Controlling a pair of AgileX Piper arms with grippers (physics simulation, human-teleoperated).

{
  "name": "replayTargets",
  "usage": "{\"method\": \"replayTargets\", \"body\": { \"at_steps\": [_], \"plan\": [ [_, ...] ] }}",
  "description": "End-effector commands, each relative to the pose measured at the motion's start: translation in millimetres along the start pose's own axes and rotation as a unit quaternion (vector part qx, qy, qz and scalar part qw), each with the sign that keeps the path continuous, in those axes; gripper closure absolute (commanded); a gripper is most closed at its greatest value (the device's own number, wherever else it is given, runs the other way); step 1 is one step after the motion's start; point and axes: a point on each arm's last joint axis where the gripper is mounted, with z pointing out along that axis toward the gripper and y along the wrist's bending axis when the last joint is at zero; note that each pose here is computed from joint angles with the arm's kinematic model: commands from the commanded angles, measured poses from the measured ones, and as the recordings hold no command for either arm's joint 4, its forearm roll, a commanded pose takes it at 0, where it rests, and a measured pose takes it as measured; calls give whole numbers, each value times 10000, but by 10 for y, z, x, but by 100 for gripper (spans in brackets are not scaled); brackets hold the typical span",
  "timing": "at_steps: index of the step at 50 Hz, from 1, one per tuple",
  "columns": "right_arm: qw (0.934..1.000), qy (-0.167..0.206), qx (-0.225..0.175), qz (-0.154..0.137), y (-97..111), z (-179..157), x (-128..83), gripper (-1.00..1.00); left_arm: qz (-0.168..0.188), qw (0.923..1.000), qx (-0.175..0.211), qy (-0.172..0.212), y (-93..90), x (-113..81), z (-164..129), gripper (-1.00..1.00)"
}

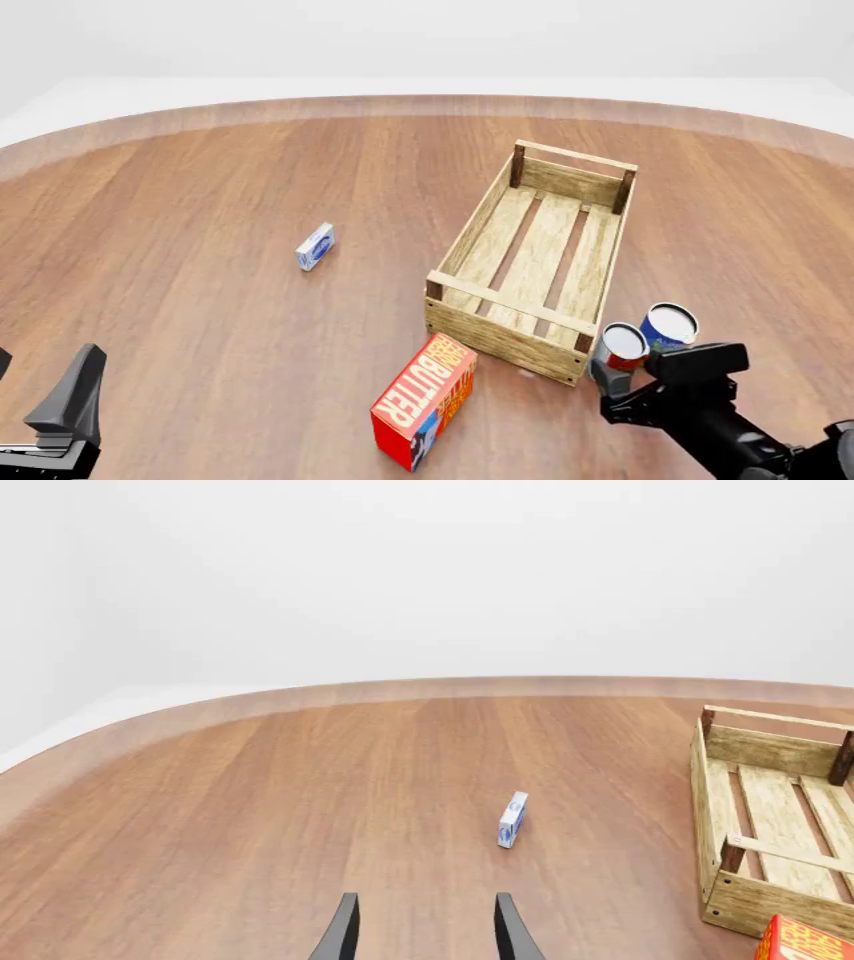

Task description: Pick up the tomato sauce, and put it in the wooden tray.

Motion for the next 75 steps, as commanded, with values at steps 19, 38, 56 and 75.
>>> {"method": "replayTargets", "body": {
  "at_steps": [19, 38, 56, 75],
  "plan": [
    [10000, 4, 36, -66, -15, 24, -17, 100, 0, 10000, 0, 0, 0, 0, 0, -100],
    [9999, -51, 85, -72, -35, -21, -66, 100, 0, 10000, 0, 0, 0, 0, 0, -100],
    [9997, -174, 121, -135, -47, -121, -198, 100, 0, 10000, 0, 0, 0, 0, 0, -100],
    [9993, -296, 133, -169, -47, -271, -349, 100, 0, 10000, 0, 0, 0, 0, 0, -100]
  ]
}}
